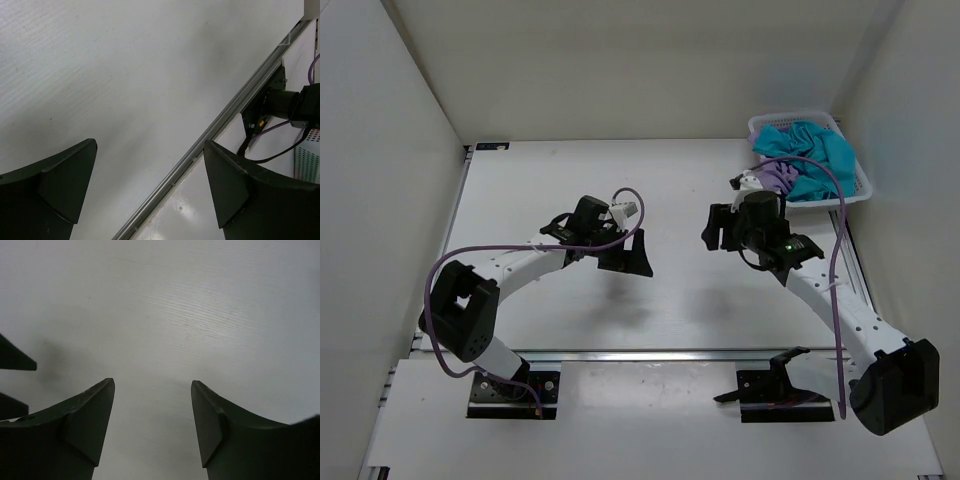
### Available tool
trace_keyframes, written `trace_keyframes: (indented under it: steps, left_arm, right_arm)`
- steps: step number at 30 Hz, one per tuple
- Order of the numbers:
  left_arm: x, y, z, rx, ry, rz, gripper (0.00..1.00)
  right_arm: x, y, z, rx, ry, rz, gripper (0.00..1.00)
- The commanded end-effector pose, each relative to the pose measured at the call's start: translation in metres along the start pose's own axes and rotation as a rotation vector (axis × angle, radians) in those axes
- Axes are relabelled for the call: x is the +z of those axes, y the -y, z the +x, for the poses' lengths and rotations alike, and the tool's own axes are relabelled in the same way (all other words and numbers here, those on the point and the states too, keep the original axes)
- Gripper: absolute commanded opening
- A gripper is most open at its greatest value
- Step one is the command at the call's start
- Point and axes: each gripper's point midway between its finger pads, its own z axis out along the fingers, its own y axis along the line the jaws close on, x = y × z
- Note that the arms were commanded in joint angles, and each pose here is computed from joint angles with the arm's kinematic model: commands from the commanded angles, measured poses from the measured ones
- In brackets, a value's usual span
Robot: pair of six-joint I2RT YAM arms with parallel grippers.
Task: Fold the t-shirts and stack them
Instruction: Grab crumpled tshirt from bin with the right arm
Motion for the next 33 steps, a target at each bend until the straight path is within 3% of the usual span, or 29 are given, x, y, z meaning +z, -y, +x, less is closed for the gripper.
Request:
trace_keyframes:
  steps: [1, 4, 6, 7, 9, 12, 14, 17, 18, 20, 22, 23, 24, 25, 26, 28, 31, 33]
  left_arm:
    - [-0.015, 0.012, -0.016, 0.029, 0.043, 0.027, 0.99]
    - [-0.019, 0.036, -0.022, 0.076, 0.083, 0.085, 0.99]
    - [-0.025, 0.058, -0.023, 0.108, 0.098, 0.184, 0.98]
    - [-0.031, 0.075, -0.022, 0.117, 0.101, 0.300, 0.98]
    - [-0.042, 0.092, -0.009, 0.064, 0.030, 0.486, 0.98]
    - [-0.044, 0.094, -0.021, 0.020, 0.094, 0.544, 0.98]
    - [-0.041, 0.092, -0.026, 0.005, 0.127, 0.512, 0.98]
    - [-0.035, 0.093, -0.024, -0.008, 0.150, 0.480, 0.95]
    - [-0.034, 0.094, -0.021, -0.010, 0.140, 0.480, 0.90]
    - [-0.031, 0.087, -0.019, -0.046, 0.166, 0.449, 0.09]
    - [-0.031, 0.082, -0.015, -0.051, 0.169, 0.436, 0.01]
    - [-0.029, 0.080, -0.012, -0.036, 0.168, 0.407, 0.03]
    - [-0.030, 0.078, -0.011, -0.036, 0.171, 0.395, 0.05]
    - [-0.028, 0.079, -0.008, -0.020, 0.177, 0.378, 0.18]
    - [-0.028, 0.078, -0.007, -0.018, 0.180, 0.378, 0.29]
    - [-0.031, 0.083, -0.003, -0.013, 0.182, 0.419, 0.40]
    - [-0.028, 0.085, 0.000, 0.036, 0.186, 0.391, 0.53]
    - [-0.024, 0.080, 0.004, 0.033, 0.178, 0.344, 0.55]
  right_arm:
    - [-0.013, -0.028, -0.026, -0.042, 0.094, -0.110, 0.61]
    - [-0.025, -0.036, -0.040, 0.013, 0.174, -0.205, 0.65]
    - [-0.028, -0.019, -0.049, 0.063, 0.169, -0.185, 0.49]
    - [-0.022, -0.013, -0.038, 0.071, 0.102, -0.149, 0.44]
    - [-0.015, 0.005, -0.045, 0.057, 0.073, -0.008, 0.20]
    - [-0.013, 0.005, -0.059, 0.000, 0.111, 0.060, 0.05]
    - [-0.016, 0.020, -0.078, 0.001, 0.166, 0.137, 0.01]
    - [-0.026, 0.056, -0.108, 0.038, 0.223, 0.199, 0.03]
    - [-0.032, 0.072, -0.119, 0.070, 0.240, 0.213, 0.04]
    - [-0.030, 0.116, -0.126, 0.133, 0.225, 0.282, 0.04]
    - [-0.025, 0.141, -0.138, 0.128, 0.221, 0.392, 0.11]
    - [-0.018, 0.152, -0.135, 0.119, 0.194, 0.434, 0.15]
    - [-0.025, 0.172, -0.144, 0.118, 0.210, 0.502, 0.27]
    - [-0.015, 0.190, -0.142, 0.111, 0.188, 0.546, 0.32]
    - [-0.010, 0.204, -0.151, 0.129, 0.200, 0.550, 0.44]
    - [-0.003, 0.228, -0.157, 0.155, 0.205, 0.557, 0.52]
    - [0.021, 0.268, -0.154, 0.212, 0.178, 0.574, 0.56]
    - [0.030, 0.284, -0.156, 0.213, 0.166, 0.583, 0.55]
